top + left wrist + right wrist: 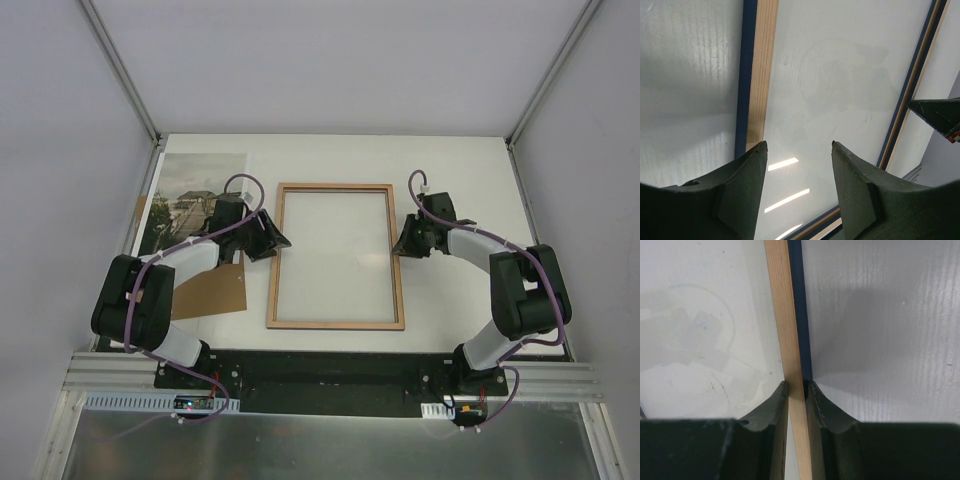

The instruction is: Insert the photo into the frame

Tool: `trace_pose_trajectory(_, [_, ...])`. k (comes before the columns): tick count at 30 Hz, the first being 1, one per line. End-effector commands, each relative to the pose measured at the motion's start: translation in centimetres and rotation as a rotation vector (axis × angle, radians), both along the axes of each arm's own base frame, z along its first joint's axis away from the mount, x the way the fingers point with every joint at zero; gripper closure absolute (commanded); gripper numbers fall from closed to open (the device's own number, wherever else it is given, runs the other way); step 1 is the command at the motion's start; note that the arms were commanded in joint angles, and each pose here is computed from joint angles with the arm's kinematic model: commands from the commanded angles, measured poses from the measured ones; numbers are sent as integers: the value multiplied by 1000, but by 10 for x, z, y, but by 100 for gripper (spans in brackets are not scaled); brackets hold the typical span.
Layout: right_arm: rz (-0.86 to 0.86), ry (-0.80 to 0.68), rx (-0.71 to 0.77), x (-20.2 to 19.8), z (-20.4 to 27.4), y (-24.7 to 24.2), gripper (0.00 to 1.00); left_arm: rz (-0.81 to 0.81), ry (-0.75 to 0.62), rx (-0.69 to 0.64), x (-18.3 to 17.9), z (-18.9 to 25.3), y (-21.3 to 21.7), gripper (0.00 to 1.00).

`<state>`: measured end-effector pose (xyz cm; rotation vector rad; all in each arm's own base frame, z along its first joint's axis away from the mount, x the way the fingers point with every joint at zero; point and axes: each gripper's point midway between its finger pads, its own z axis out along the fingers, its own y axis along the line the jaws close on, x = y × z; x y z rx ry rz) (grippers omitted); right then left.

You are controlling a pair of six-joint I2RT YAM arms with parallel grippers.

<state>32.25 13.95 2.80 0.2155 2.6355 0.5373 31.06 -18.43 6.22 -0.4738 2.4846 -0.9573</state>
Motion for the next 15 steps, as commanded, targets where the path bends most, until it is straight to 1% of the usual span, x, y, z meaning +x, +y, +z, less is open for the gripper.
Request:
trace_pose_trajectory(1, [12,-22,-7,7,8,2,78,24,-37,25,1,10,9,47])
trace_pose_trajectory(9, [5,-64,-56,8,19,-5,63,83,-15,102,-10,8,27,47])
trace_pose_trajectory(15, [18,-92,-83,6,25,-4,57,109,25,141,-30,-1,39,56])
